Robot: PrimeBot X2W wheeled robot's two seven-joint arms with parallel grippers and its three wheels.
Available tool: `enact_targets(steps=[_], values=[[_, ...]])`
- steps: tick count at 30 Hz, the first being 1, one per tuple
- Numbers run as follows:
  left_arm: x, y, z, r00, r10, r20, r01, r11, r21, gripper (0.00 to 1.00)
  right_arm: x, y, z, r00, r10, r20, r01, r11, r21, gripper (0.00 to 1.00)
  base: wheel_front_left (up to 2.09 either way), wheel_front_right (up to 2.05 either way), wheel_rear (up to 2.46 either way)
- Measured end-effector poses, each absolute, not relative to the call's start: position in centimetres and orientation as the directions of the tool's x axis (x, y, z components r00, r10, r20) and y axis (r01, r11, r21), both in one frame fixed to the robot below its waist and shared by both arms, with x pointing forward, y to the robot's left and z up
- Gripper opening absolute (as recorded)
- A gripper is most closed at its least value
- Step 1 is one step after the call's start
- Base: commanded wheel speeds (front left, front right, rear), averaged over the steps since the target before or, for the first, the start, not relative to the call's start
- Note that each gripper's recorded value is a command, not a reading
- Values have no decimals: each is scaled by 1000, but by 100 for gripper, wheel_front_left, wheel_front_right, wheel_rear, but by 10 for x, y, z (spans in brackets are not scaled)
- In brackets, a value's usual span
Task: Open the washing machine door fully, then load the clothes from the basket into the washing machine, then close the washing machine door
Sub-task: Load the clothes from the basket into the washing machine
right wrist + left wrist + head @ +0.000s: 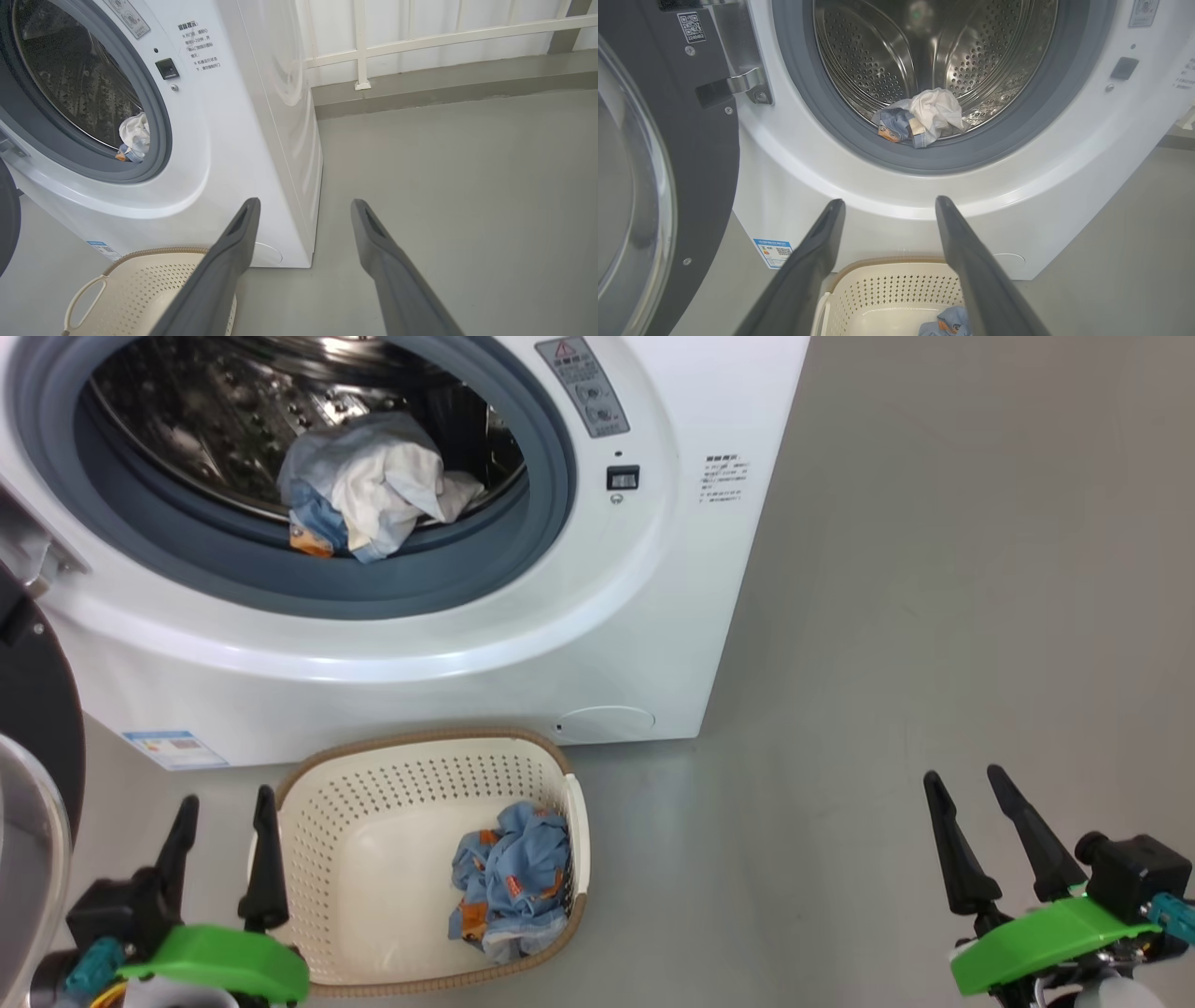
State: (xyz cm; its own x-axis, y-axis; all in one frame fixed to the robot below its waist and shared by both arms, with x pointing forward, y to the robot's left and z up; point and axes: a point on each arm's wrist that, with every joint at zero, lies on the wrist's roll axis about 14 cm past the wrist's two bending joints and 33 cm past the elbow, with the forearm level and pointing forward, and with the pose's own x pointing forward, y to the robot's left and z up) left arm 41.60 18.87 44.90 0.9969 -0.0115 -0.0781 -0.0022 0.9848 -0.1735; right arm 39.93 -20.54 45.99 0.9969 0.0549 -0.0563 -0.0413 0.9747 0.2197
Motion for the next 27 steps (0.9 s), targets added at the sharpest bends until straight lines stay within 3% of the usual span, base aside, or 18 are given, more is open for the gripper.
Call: enact_targets(steps=[16,27], values=[[369,200,448,996,19,-91,-34,986,-160,100,370,-221,463,998,9,-57,4,977,214,100,0,0,0],[365,201,449,996,23,-91,-37,986,-162,100,369,-224,463,998,-2,-58,15,977,215,100,0,0,0]])
